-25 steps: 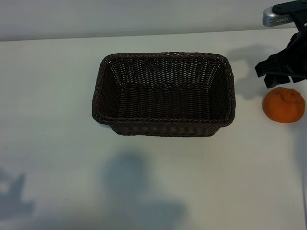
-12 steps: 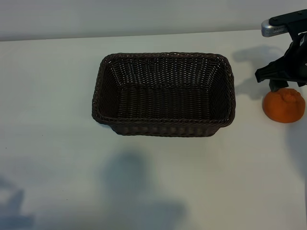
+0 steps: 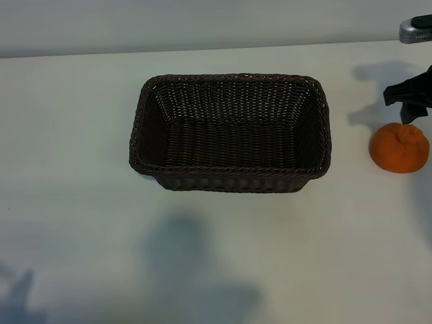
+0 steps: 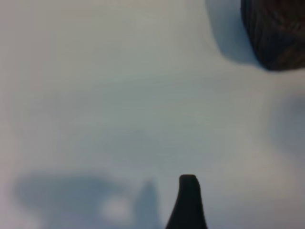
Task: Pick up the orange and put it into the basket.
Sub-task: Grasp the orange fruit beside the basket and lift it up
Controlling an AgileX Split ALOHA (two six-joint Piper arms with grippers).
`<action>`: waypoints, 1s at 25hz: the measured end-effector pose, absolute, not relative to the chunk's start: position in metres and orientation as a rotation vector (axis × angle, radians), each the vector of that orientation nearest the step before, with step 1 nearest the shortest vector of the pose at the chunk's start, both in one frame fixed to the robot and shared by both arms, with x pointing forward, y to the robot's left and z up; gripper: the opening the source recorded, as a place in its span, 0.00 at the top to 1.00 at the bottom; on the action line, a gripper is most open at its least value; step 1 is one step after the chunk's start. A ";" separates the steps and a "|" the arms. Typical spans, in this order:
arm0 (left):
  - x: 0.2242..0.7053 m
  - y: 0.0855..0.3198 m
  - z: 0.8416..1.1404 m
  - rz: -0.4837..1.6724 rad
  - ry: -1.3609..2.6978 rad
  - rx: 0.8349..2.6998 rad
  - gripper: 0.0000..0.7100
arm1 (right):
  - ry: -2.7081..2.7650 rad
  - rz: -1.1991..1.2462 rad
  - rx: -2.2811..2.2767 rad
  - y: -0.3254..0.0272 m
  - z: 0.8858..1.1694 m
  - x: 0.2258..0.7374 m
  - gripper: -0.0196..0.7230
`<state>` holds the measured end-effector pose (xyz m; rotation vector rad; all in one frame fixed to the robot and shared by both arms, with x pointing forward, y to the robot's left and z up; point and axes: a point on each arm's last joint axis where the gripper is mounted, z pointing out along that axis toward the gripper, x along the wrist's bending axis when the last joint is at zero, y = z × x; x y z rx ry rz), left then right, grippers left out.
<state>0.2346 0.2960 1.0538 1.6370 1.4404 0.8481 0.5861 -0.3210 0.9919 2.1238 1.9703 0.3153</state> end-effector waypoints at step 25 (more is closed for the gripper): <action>0.230 0.296 1.052 0.882 1.398 1.672 0.16 | 2.053 0.154 2.261 -0.322 0.912 0.604 0.85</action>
